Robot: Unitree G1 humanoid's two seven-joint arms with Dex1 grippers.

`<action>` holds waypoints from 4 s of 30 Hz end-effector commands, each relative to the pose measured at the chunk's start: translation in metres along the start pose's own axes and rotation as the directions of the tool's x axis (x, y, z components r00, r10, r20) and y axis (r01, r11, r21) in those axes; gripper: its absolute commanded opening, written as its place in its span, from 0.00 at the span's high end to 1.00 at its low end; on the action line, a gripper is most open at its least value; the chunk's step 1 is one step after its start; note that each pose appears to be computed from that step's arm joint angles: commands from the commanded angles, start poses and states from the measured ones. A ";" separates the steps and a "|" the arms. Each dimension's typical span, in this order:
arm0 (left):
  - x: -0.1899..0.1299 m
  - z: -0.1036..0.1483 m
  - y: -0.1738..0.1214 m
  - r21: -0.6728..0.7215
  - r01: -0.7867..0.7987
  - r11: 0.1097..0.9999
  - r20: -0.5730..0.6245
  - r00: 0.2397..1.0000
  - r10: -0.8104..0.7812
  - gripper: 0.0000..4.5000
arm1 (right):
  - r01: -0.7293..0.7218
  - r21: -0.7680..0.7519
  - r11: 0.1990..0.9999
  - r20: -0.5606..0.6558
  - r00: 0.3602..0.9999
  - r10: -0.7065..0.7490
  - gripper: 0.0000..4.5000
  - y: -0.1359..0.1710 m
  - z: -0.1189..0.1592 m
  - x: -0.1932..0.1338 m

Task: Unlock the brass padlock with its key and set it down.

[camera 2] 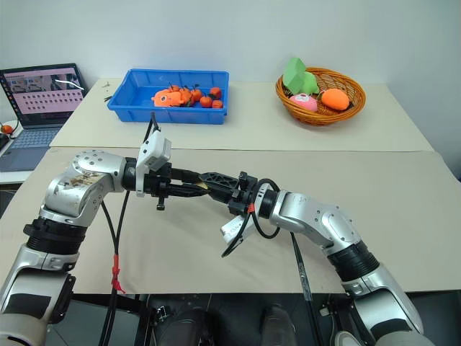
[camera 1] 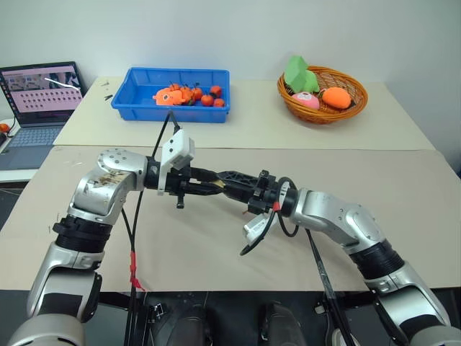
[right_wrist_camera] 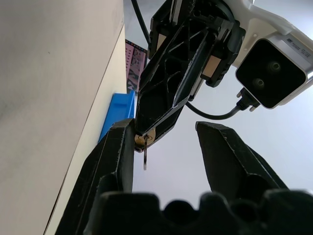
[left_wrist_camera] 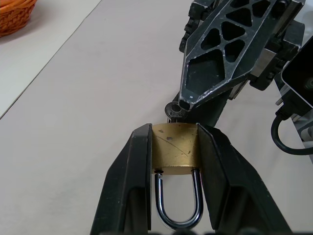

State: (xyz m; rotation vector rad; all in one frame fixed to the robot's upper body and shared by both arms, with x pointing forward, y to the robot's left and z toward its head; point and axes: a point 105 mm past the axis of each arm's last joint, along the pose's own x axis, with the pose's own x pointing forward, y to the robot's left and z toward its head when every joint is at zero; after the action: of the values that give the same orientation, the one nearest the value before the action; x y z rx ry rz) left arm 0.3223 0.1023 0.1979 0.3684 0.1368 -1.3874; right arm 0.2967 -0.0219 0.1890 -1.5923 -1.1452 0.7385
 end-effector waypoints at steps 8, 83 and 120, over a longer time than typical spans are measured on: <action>0.001 0.012 0.000 0.048 -0.002 0.999 0.022 1.000 0.001 0.81 | 0.057 -0.012 0.998 0.016 0.998 -0.057 0.46 -0.015 0.001 0.002; -0.001 0.017 0.007 0.040 -0.048 0.998 0.053 0.998 0.046 0.07 | 0.057 0.006 0.998 -0.010 0.998 -0.057 0.98 -0.015 -0.002 0.000; -0.017 -0.037 0.020 -0.815 0.148 0.560 0.258 0.958 0.124 0.99 | 0.046 -0.037 0.998 -0.172 0.984 -0.052 0.98 -0.018 -0.032 -0.020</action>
State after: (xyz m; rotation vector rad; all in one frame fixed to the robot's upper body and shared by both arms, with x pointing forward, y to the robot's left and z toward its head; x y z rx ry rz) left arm 0.3465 0.1383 0.1643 -0.6385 0.5493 -1.1907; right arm 0.3173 -0.0512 0.1952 -1.6319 -1.0119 0.6130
